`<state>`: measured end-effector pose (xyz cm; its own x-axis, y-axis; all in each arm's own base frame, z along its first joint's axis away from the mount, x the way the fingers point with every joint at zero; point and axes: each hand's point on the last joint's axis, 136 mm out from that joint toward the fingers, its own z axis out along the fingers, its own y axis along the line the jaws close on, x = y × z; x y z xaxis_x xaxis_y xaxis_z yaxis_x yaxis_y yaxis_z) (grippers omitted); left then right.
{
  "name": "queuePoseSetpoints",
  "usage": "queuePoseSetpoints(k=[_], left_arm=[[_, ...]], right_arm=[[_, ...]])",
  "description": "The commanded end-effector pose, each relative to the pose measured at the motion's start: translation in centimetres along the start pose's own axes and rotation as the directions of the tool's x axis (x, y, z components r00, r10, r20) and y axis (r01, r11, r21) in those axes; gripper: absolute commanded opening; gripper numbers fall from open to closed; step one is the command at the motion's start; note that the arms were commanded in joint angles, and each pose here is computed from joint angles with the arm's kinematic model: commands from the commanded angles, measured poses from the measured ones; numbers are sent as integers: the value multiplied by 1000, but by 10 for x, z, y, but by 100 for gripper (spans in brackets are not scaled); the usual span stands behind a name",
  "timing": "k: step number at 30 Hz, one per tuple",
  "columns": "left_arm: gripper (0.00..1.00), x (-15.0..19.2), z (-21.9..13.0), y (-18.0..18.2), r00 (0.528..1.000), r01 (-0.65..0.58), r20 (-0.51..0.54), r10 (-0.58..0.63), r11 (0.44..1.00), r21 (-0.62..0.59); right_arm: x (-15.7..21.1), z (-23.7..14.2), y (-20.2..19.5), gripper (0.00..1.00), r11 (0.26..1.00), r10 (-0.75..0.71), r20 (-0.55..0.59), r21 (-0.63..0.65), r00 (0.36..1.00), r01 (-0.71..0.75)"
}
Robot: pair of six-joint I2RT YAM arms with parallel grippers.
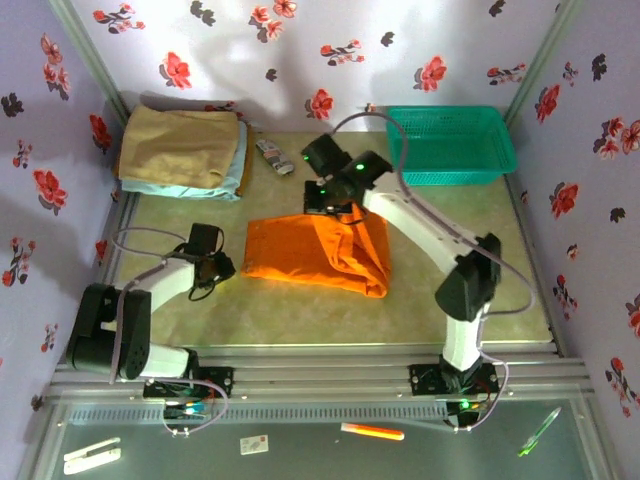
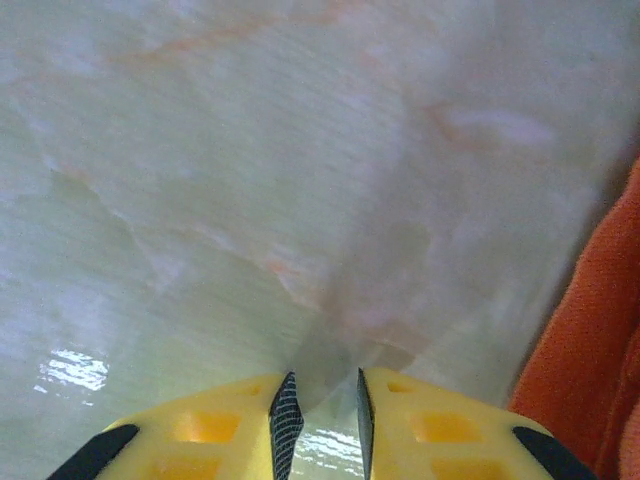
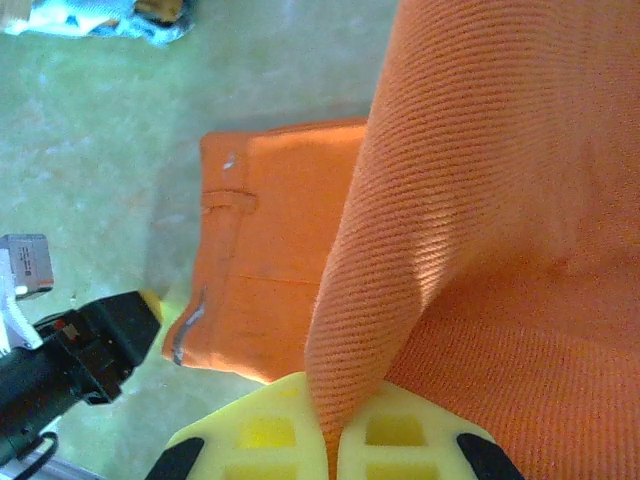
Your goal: Fold and stack the trousers
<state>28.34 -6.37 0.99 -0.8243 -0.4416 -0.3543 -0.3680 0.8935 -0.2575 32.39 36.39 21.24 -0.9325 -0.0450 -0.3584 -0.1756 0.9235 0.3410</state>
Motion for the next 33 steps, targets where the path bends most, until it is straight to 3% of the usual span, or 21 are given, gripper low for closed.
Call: queuePoseSetpoints(k=[1,6,12,19,21,23,24,29,33], left_arm=[[24,41,26,-45,991,-3,-130,35,971,239],[23,46,31,-47,989,6,-145,33,967,256],[23,46,32,-52,989,18,-148,25,959,283],[23,49,35,-52,987,22,-156,25,957,290],[22,51,36,-50,986,33,-164,15,958,286],[21,49,34,-42,988,65,-155,-23,960,272],[22,47,32,-34,987,98,-148,-61,961,259],[30,33,10,8,961,272,-109,-254,941,204],[40,10,-29,24,953,300,-11,-303,938,174]], right_arm=[[-5,6,52,0,996,-7,46,-87,999,11],[11,42,81,0,995,-51,-7,-82,999,50],[28,79,85,0,996,-57,-85,-71,995,51],[45,89,101,0,991,-75,-124,-116,990,60],[56,89,114,19,985,-80,-159,-166,984,53],[66,84,128,43,974,-79,-198,-223,977,34],[69,78,134,48,969,-76,-203,-247,976,24],[55,26,158,52,919,0,-153,-390,988,-60],[39,-9,139,52,914,16,-70,-403,997,-43]])
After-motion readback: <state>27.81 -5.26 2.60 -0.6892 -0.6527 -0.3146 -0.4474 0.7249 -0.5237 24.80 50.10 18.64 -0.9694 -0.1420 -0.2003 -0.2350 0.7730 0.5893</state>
